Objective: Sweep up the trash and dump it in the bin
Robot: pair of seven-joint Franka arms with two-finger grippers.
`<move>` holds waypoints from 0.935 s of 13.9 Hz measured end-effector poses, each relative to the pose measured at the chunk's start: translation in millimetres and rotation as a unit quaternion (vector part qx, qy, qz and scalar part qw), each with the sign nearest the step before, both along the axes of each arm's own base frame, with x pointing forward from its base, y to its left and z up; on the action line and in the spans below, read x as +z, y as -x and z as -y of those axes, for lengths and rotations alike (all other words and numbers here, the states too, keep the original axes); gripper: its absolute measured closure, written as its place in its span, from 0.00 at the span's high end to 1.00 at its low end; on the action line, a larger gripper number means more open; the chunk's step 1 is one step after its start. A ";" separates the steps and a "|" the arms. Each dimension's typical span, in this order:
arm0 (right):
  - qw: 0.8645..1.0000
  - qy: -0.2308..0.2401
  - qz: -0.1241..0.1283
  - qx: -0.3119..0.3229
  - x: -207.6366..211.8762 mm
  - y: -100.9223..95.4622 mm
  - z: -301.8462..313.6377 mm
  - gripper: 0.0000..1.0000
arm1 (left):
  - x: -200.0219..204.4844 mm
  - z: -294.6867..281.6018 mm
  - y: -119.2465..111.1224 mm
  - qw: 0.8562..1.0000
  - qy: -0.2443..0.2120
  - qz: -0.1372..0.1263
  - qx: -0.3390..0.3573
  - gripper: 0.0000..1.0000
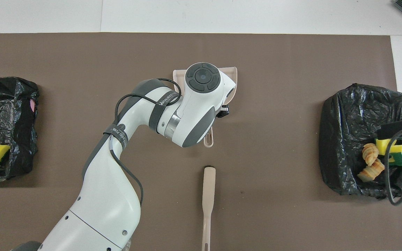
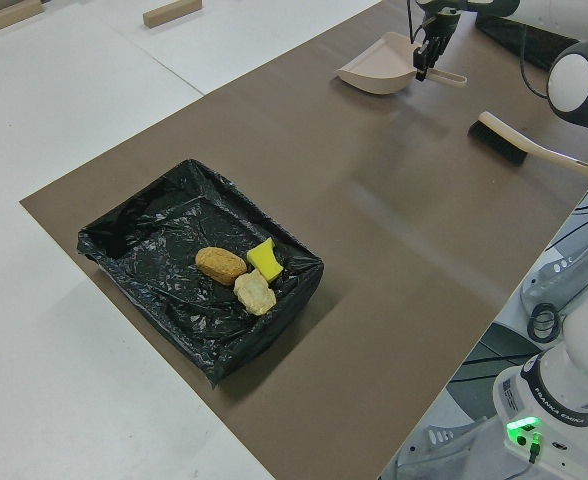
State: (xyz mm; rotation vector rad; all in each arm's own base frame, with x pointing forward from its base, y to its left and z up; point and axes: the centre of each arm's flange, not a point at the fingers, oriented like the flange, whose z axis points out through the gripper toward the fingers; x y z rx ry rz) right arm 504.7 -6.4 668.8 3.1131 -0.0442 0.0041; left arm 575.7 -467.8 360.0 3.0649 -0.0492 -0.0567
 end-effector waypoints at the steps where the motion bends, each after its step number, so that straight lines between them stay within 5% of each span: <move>1: 1.000 0.000 0.000 0.000 0.0 0.0 0.0 1.00 | -1.0 0.1 0.5 1.000 -0.001 -0.001 0.000 0.33; 5: 1.000 0.000 0.000 0.000 0.0 0.0 0.0 1.00 | -1.9 -1.9 0.1 1.000 -0.003 -0.003 0.001 0.52; 9: 1.000 0.000 0.000 0.000 0.0 0.0 0.0 1.00 | 30.3 -20.9 -7.6 1.000 0.002 0.013 0.016 0.99; 13: 1.000 0.000 0.000 0.000 0.0 0.0 0.0 1.00 | 91.2 -93.5 -8.9 0.999 -0.015 0.025 0.045 1.00</move>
